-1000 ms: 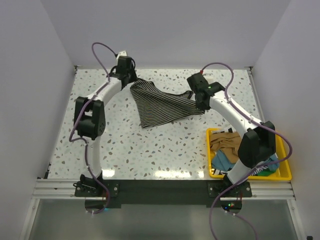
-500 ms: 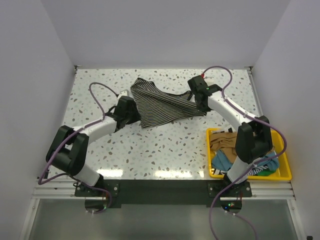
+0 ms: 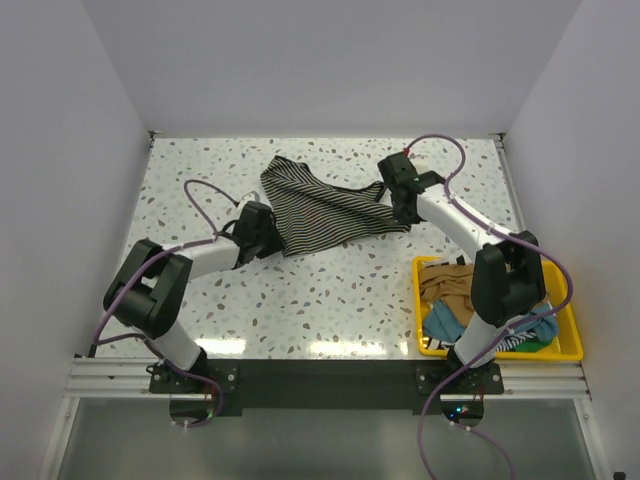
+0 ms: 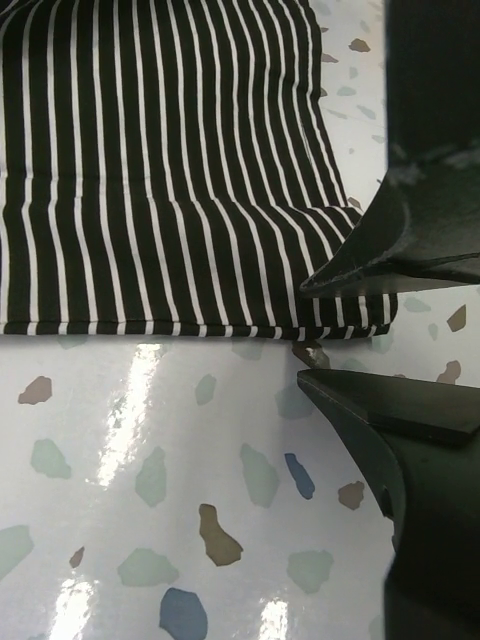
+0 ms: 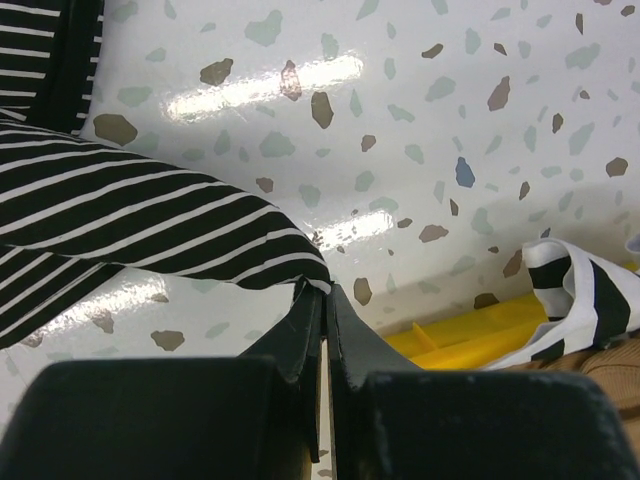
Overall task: Fold and stack the tank tops
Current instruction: Flatten the tank top out
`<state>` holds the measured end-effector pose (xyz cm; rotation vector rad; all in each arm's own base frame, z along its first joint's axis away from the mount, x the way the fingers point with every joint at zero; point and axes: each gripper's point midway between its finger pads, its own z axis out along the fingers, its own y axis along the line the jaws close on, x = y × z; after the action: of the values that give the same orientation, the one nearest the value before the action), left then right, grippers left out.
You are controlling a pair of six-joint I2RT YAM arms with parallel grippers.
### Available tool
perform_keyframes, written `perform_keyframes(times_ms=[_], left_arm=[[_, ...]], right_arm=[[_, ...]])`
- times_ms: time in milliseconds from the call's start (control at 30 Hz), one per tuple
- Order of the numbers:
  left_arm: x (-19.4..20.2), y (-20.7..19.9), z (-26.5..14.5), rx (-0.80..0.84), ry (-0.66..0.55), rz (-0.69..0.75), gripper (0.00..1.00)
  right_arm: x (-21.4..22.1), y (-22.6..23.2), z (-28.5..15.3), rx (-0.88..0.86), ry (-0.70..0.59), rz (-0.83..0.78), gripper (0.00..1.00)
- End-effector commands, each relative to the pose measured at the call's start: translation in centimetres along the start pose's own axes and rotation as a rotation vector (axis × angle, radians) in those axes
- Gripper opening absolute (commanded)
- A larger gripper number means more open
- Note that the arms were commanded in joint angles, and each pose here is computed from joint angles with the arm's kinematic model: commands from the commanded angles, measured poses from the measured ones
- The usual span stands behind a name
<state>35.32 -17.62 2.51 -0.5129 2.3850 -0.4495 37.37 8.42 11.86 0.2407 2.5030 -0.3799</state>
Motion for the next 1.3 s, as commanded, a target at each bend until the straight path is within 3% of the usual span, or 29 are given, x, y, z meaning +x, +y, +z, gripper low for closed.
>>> perform_keyframes(times_ms=[0,167,333,533,700,767,967,1100,1267], left_arm=[[0.5,-0.9,0.0,0.032,0.001,-0.040,0.40],[1.8,-0.2,-0.2,-0.031,0.011,-0.048,0.47],[3.4,1.0,0.1,-0.110,0.052,-0.068,0.47],[3.4,2.1,0.3,-0.166,0.035,-0.080,0.30],[0.6,0.9,-0.8,-0.146,-0.047,-0.025,0.00],[-1.2,0.8,-2.1,-0.162,-0.096,0.010,0.00],[-10.8,-3.6,-11.2,-0.022,-0.331,0.037,0.00],[-18.1,-7.7,-21.6,0.126,-0.540,0.034,0.00],[-22.8,-11.2,-33.5,0.298,-0.717,0.037,0.00]], right_arm=[[-0.7,0.0,0.2,-0.015,-0.022,0.024,0.00],[-0.9,-0.2,0.2,-0.030,-0.025,0.039,0.00],[-1.0,-0.3,0.2,-0.037,-0.027,0.045,0.00],[-1.0,-0.1,0.1,-0.060,-0.024,0.050,0.00],[-1.1,0.8,-0.7,-0.150,-0.017,0.070,0.00],[-1.4,1.3,-1.3,-0.209,-0.013,0.086,0.00],[-4.8,3.4,-8.1,-0.518,-0.070,0.166,0.00],[-9.4,3.1,-16.5,-0.715,-0.198,0.221,0.00],[-13.1,0.3,-27.0,-0.884,-0.361,0.288,0.00]])
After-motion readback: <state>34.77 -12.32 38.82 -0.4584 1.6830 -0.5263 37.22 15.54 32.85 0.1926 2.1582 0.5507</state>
